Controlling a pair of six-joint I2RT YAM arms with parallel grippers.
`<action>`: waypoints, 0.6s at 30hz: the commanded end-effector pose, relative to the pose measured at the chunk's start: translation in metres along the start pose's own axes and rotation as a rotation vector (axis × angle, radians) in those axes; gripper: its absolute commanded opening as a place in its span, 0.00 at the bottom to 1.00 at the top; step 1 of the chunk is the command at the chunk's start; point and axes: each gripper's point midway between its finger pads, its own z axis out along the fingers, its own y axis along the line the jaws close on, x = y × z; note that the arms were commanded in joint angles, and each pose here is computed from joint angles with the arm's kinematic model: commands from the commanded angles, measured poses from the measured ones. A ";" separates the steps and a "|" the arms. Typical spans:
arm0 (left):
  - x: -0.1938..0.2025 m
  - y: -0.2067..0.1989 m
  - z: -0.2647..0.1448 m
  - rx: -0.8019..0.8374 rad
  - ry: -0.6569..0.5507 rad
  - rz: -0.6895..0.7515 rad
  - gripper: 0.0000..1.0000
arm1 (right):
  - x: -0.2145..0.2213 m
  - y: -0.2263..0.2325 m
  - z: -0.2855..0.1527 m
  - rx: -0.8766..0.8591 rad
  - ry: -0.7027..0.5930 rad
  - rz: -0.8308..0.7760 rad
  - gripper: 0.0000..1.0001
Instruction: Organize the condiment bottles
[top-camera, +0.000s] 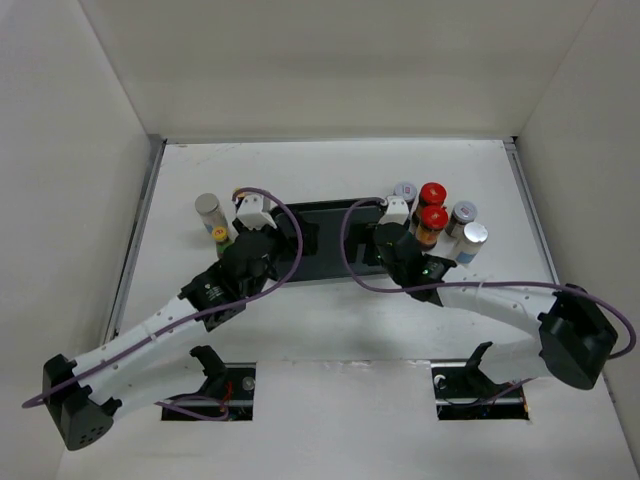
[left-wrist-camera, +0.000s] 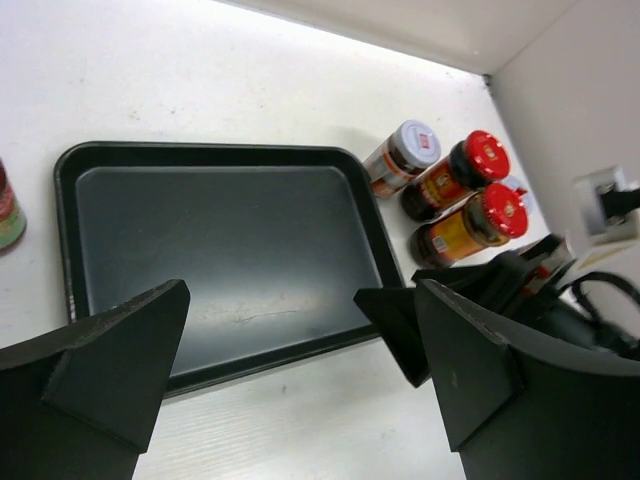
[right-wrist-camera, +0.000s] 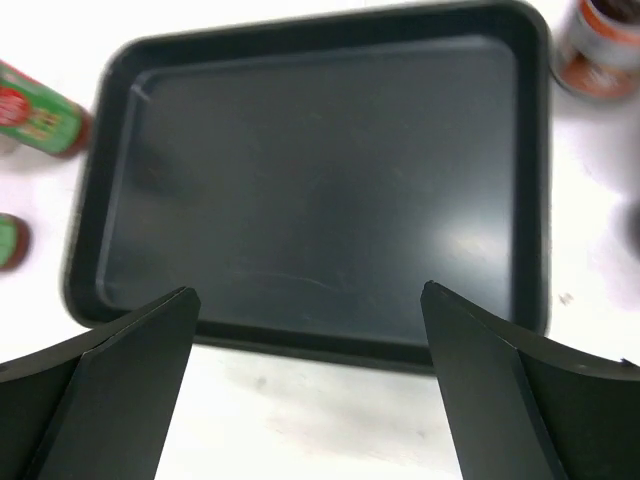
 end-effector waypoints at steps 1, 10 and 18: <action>-0.017 0.003 -0.007 -0.001 -0.035 0.012 1.00 | -0.030 0.018 0.000 -0.005 -0.055 -0.031 1.00; -0.077 0.039 -0.021 -0.139 -0.190 0.094 1.00 | -0.062 0.053 0.013 -0.105 -0.178 -0.105 1.00; -0.144 0.079 -0.034 -0.391 -0.384 0.074 1.00 | -0.043 0.092 -0.018 -0.329 -0.181 0.073 0.05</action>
